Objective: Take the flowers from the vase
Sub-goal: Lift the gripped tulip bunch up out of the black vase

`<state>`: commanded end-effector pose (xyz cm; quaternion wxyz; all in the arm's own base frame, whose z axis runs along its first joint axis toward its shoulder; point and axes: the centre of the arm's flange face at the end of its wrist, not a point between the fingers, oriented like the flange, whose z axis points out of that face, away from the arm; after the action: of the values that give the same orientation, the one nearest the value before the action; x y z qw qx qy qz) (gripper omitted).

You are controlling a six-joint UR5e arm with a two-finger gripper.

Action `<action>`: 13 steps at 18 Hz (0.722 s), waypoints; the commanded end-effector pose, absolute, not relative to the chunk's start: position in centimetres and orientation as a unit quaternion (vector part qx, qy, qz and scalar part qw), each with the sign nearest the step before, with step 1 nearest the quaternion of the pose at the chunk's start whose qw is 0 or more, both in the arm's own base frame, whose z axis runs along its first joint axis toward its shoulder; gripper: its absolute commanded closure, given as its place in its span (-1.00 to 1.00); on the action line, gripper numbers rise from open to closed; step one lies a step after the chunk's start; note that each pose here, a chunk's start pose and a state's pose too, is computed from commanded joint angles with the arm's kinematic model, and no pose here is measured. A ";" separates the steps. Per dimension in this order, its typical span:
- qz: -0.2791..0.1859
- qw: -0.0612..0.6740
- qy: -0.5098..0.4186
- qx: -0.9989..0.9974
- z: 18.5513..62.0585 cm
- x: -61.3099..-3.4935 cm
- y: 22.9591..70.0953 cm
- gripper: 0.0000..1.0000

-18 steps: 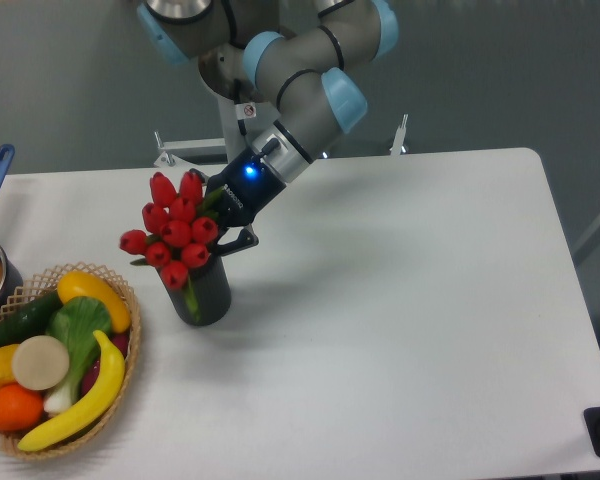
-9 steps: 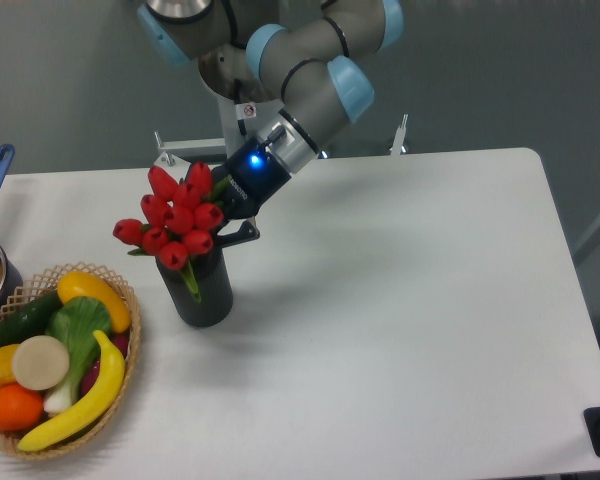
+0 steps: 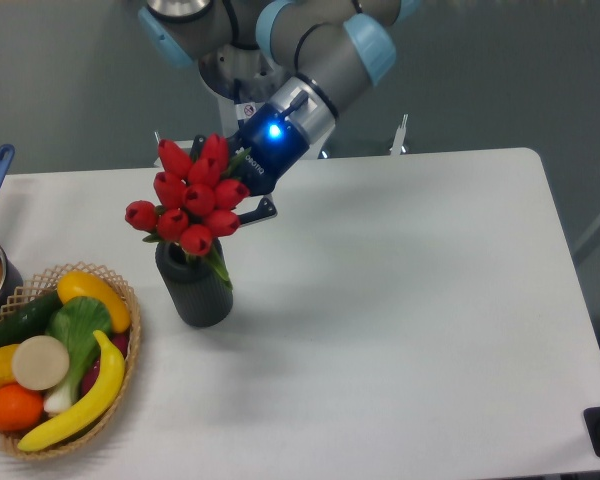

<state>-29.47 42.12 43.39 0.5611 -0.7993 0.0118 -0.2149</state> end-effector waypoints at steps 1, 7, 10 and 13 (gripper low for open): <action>-0.216 0.565 0.008 -0.796 43.9 -29.6 41.9 1.00; -0.224 0.597 -0.025 -0.770 48.3 -32.4 40.1 1.00; -0.218 0.603 -0.035 -0.767 49.7 -33.9 39.5 1.00; -0.197 0.610 -0.038 -0.766 50.8 -35.4 38.4 1.00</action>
<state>-35.44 38.41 50.81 0.6104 -0.7663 -0.0382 -0.1969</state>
